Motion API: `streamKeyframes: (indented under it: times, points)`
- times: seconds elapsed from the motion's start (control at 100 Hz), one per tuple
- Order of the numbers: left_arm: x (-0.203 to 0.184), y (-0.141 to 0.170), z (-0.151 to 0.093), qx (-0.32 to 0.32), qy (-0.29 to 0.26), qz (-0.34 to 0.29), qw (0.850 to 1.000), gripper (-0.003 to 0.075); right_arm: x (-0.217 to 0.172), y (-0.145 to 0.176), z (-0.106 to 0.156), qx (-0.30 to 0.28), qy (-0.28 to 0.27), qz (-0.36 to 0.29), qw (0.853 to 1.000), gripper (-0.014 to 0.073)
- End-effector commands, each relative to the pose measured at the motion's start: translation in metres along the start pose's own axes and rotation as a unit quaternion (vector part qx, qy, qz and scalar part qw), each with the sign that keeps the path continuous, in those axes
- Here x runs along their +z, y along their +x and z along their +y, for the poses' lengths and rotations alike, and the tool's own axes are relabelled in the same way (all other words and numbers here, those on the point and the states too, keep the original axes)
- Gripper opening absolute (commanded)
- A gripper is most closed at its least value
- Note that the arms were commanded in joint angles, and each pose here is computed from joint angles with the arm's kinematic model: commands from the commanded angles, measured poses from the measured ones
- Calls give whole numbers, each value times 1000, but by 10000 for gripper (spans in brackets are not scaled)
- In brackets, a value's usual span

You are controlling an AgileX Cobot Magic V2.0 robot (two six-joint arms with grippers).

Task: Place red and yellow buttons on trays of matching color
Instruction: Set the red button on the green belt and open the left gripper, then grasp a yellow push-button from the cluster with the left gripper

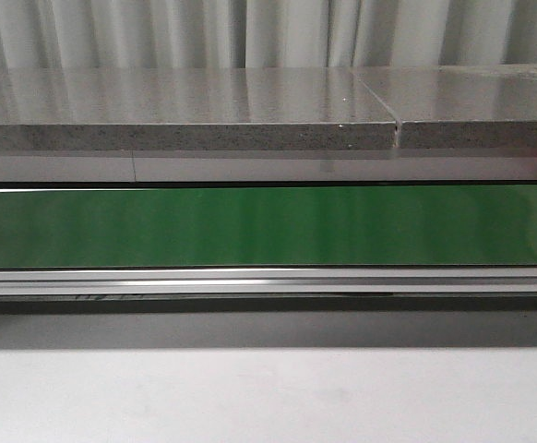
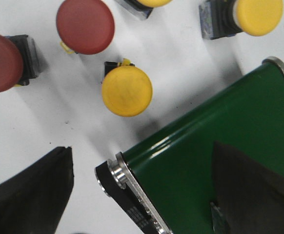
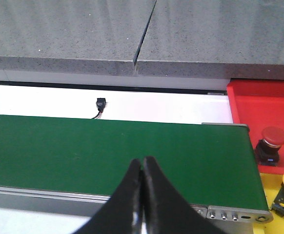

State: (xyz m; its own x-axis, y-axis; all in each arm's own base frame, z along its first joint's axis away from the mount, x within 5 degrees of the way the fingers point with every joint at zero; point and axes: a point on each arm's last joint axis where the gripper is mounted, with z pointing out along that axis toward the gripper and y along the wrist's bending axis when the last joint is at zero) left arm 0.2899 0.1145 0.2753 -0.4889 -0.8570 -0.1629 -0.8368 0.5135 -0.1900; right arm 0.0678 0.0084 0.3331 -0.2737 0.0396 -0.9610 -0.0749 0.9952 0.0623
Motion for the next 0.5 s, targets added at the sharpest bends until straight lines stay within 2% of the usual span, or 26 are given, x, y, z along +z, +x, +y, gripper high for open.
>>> streamKeyframes:
  times: [0.0, 0.11, 0.49]
  points:
    - [-14, -4, -1, -18, 20, -39, 999, 554, -3, -14, 0, -3, 4, -43, 999, -121]
    - [-8, -6, -2, -35, 27, -54, 998, 554, -3, -14, 0, -3, 4, -43, 999, -121]
    - [32, -15, -7, -45, 10, -27, 999, 554, -3, -14, 0, -3, 4, -43, 999, -121]
